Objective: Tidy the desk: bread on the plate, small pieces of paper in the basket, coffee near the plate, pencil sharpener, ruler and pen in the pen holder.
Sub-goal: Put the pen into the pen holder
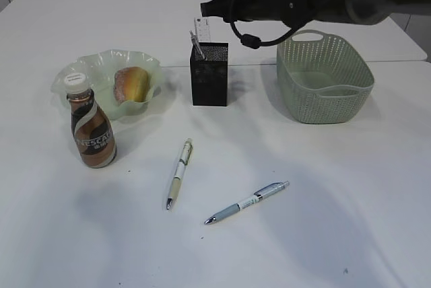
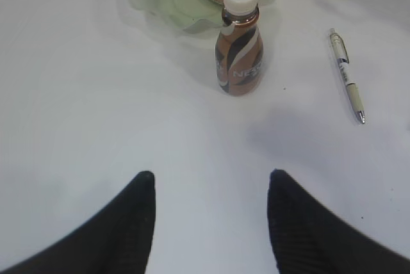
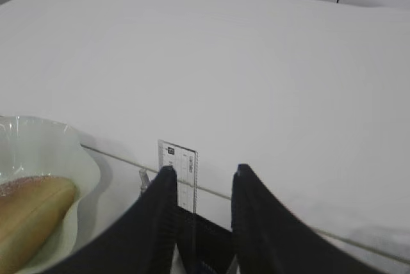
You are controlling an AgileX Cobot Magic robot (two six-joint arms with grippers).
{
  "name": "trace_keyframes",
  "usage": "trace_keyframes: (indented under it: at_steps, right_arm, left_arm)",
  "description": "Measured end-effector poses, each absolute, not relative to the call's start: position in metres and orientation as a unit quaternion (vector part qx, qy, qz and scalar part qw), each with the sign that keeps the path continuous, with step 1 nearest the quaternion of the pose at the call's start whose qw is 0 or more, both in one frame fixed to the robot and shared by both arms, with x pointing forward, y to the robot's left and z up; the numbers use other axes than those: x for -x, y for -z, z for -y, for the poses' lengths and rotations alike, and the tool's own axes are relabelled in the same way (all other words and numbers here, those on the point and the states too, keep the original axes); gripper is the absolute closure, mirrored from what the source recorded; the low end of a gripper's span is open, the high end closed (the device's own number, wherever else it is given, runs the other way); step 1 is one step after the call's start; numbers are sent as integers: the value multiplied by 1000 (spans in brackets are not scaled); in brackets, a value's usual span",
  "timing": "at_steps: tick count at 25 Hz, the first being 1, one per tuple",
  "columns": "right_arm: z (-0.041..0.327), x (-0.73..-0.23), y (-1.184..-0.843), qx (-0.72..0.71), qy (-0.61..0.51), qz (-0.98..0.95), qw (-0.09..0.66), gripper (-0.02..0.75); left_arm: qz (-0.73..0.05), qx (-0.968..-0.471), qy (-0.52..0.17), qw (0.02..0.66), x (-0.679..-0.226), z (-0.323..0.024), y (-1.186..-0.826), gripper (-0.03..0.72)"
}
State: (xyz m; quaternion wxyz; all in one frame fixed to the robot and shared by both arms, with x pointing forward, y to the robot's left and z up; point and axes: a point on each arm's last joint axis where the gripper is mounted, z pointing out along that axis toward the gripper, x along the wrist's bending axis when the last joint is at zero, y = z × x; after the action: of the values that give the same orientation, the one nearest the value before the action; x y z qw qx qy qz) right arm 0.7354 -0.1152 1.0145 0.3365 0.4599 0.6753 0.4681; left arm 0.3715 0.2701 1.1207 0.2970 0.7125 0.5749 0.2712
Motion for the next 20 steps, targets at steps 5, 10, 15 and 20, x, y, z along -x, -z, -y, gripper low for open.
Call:
trace_keyframes:
  at_steps: [5, 10, 15, 20]
  right_arm:
    - [122, -723, -1034, -494, -427, -691, 310, 490]
    - [130, -702, -1056, -547, -364, -711, 252, 490]
    - [134, -682, -1073, -590, -294, -731, 175, 490]
    - [137, -664, -1083, -608, -224, -754, 107, 491]
  left_arm:
    - [-575, -713, -272, 297, -372, -270, -1121, 294]
    - [-574, -713, -273, 296, -372, -270, -1121, 294]
    - [-575, -712, -271, 297, -372, -270, -1121, 294]
    - [-575, -713, -270, 297, -371, -270, -1121, 294]
